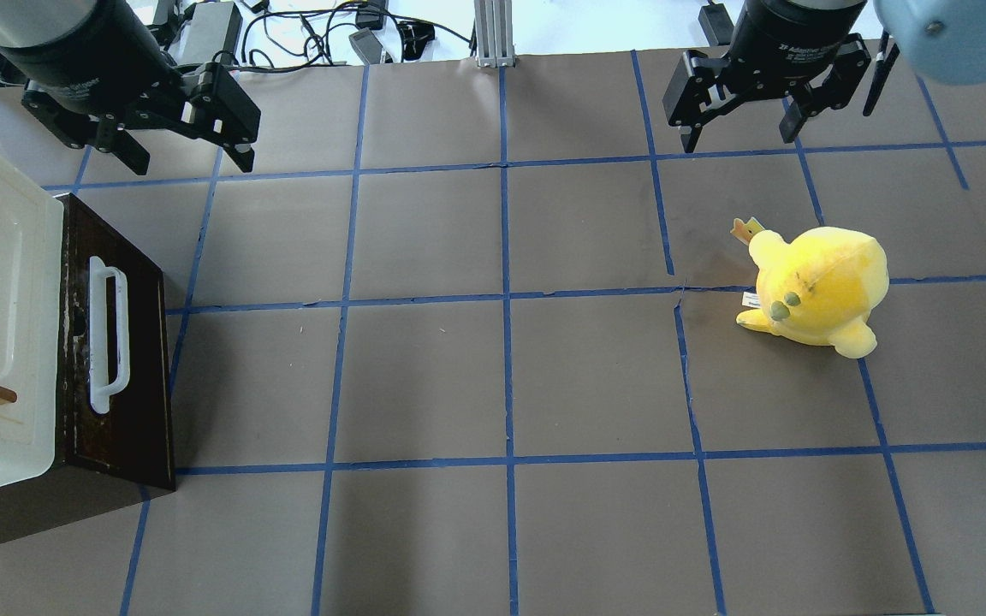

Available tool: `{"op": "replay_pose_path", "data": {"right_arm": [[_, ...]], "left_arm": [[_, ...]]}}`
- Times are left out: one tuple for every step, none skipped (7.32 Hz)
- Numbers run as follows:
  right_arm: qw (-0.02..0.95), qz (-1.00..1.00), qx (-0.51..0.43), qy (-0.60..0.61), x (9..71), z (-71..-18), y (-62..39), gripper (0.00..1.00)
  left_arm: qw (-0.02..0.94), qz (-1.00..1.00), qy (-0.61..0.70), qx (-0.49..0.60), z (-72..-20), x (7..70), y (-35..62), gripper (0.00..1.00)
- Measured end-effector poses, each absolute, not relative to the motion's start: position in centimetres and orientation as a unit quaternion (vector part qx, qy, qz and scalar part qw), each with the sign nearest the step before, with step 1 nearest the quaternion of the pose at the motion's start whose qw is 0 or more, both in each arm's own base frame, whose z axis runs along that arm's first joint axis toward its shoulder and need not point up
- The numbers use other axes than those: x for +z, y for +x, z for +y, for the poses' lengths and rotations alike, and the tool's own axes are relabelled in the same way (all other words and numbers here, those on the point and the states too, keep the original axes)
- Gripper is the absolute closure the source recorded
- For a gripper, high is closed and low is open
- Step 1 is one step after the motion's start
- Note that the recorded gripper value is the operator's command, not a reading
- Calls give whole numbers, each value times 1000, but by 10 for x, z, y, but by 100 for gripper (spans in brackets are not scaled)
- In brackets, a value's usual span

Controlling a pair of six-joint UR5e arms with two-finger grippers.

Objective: Pull drawer sideways
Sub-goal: 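Move the left gripper toward the white handle of the wooden drawer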

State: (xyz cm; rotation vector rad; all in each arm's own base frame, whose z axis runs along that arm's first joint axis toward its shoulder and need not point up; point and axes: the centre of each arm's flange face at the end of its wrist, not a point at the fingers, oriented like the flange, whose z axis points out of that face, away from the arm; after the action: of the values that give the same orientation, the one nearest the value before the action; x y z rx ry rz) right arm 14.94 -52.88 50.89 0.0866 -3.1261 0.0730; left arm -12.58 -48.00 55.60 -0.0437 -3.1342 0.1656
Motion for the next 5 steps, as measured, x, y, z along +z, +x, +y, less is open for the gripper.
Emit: {"op": "replay_pose_path", "data": {"right_arm": [[7,-999,23,28,509,-529,149,0],[7,-999,23,27,509,-529,149,0],[7,-999,23,27,509,-529,149,0],[7,-999,23,27,509,-529,149,0],[7,-999,23,27,509,-529,149,0]], "left_arm": [[1,-998,-14,53,-480,556,-126,0],[1,-999,-14,53,-480,556,-126,0],[1,-999,-14,51,-482,554,-126,0],[-1,-999,-12,48,-485,551,-125,0],[-6,-999,-8,45,-487,549,-125,0]]}}
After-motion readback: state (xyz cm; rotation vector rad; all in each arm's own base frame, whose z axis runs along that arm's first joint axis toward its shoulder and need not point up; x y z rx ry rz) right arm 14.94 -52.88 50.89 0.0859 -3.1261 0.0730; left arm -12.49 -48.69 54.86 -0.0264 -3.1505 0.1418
